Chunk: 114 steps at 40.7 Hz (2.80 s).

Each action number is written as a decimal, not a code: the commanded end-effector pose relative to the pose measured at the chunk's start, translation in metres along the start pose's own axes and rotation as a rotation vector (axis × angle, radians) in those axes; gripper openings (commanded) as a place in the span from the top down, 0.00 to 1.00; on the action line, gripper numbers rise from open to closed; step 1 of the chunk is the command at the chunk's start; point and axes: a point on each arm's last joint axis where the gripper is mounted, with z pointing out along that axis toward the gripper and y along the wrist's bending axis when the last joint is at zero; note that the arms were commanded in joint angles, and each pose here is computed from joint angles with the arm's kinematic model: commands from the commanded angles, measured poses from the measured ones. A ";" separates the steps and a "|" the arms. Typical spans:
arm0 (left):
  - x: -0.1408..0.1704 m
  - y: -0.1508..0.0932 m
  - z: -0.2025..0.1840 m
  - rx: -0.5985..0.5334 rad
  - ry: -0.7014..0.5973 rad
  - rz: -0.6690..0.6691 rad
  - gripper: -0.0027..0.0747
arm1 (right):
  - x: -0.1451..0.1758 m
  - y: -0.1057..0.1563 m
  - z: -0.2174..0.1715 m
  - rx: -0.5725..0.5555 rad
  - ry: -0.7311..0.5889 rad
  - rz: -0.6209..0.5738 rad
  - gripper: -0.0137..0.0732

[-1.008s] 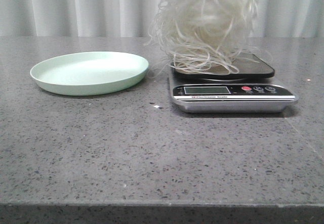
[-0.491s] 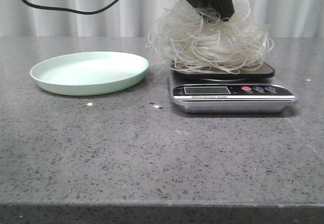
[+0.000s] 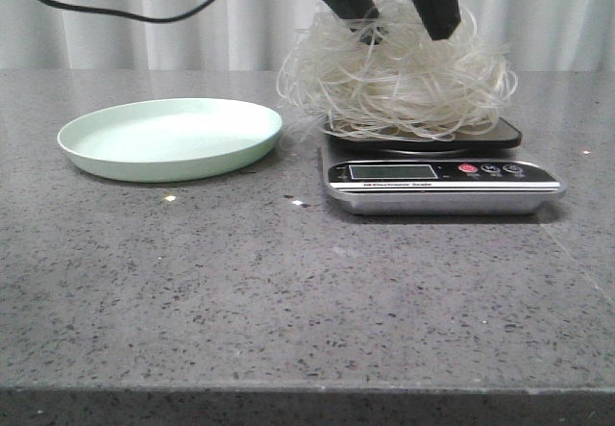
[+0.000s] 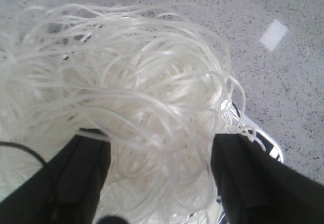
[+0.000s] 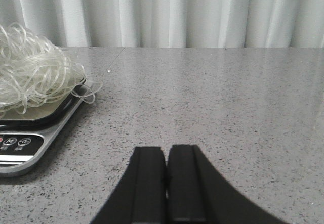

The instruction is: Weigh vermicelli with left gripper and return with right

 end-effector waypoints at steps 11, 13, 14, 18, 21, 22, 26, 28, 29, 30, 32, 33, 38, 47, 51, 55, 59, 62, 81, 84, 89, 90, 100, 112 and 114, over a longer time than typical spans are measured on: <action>-0.010 -0.023 -0.113 -0.152 -0.175 0.138 0.31 | -0.011 0.000 -0.002 0.000 -0.108 -0.002 0.67; -0.008 -0.023 -0.123 -0.185 -0.176 0.155 0.31 | -0.011 0.000 -0.002 0.000 -0.108 -0.002 0.67; -0.007 -0.023 -0.129 -0.207 -0.177 0.166 0.31 | -0.011 0.000 -0.002 0.000 -0.108 -0.002 0.67; -0.003 -0.023 -0.155 -0.280 -0.209 0.145 0.32 | -0.011 0.000 -0.002 0.000 -0.108 -0.002 0.67; 0.000 -0.026 -0.172 -0.314 -0.237 0.148 0.37 | -0.011 0.000 -0.002 0.000 -0.108 -0.002 0.67; 0.001 -0.026 -0.177 -0.325 -0.246 0.145 0.39 | -0.011 0.000 -0.002 0.000 -0.108 -0.002 0.67; 0.008 -0.029 -0.199 -0.377 -0.297 0.132 0.48 | -0.011 0.000 -0.002 0.000 -0.110 -0.002 0.67; 0.014 -0.028 -0.207 -0.412 -0.308 0.120 0.52 | -0.012 0.000 -0.002 0.000 -0.115 -0.002 0.67; 0.016 -0.028 -0.212 -0.431 -0.320 0.112 0.53 | -0.012 0.000 -0.002 0.000 -0.115 -0.002 0.67; 0.021 -0.027 -0.213 -0.450 -0.321 0.099 0.54 | -0.012 0.000 -0.002 0.000 -0.116 -0.002 0.67; 0.030 -0.026 -0.222 -0.489 -0.346 0.087 0.57 | -0.012 0.000 -0.002 0.000 -0.119 -0.002 0.67; 0.034 -0.025 -0.221 -0.502 -0.342 0.081 0.58 | -0.012 0.000 -0.002 0.000 -0.120 -0.002 0.67; 0.069 -0.027 -0.231 -0.528 -0.394 0.051 0.62 | -0.012 0.000 -0.002 0.000 -0.122 -0.002 0.67; 0.138 -0.038 -0.244 -0.490 -0.530 0.016 0.77 | -0.012 0.000 -0.002 0.000 -0.122 -0.002 0.67; 0.174 -0.042 -0.248 -0.476 -0.569 0.002 0.79 | -0.012 0.000 -0.002 0.000 -0.122 -0.002 0.67; 0.207 -0.043 -0.245 -0.470 -0.567 -0.018 0.79 | -0.012 0.000 -0.002 0.000 -0.122 -0.002 0.67; 0.239 -0.046 -0.247 -0.464 -0.596 -0.029 0.79 | -0.012 0.000 -0.002 0.000 -0.122 -0.002 0.67; 0.256 -0.047 -0.246 -0.461 -0.618 -0.024 0.79 | -0.012 0.000 -0.002 0.000 -0.123 -0.002 0.67; 0.338 -0.053 -0.230 -0.410 -0.929 0.057 0.79 | -0.019 0.000 -0.003 -0.001 -0.195 -0.002 0.67; 0.341 -0.052 -0.227 -0.407 -0.939 0.061 0.79 | -0.022 0.000 -0.004 -0.001 -0.221 -0.002 0.67; 0.341 -0.053 -0.227 -0.404 -0.954 0.066 0.79 | -0.036 0.000 -0.007 -0.003 -0.296 0.044 0.67; 0.340 -0.053 -0.227 -0.404 -0.956 0.067 0.79 | -0.042 0.001 -0.009 -0.004 -0.313 0.066 0.67; 0.341 -0.051 -0.225 -0.420 -0.945 0.083 0.79 | -0.110 0.006 -0.017 -0.026 -0.389 0.126 0.67; 0.341 -0.050 -0.224 -0.440 -0.941 0.100 0.79 | -0.213 0.015 0.012 -0.043 -0.350 0.123 0.46; 0.341 -0.050 -0.224 -0.440 -0.941 0.100 0.79 | -0.226 0.016 0.024 -0.043 -0.321 0.123 0.37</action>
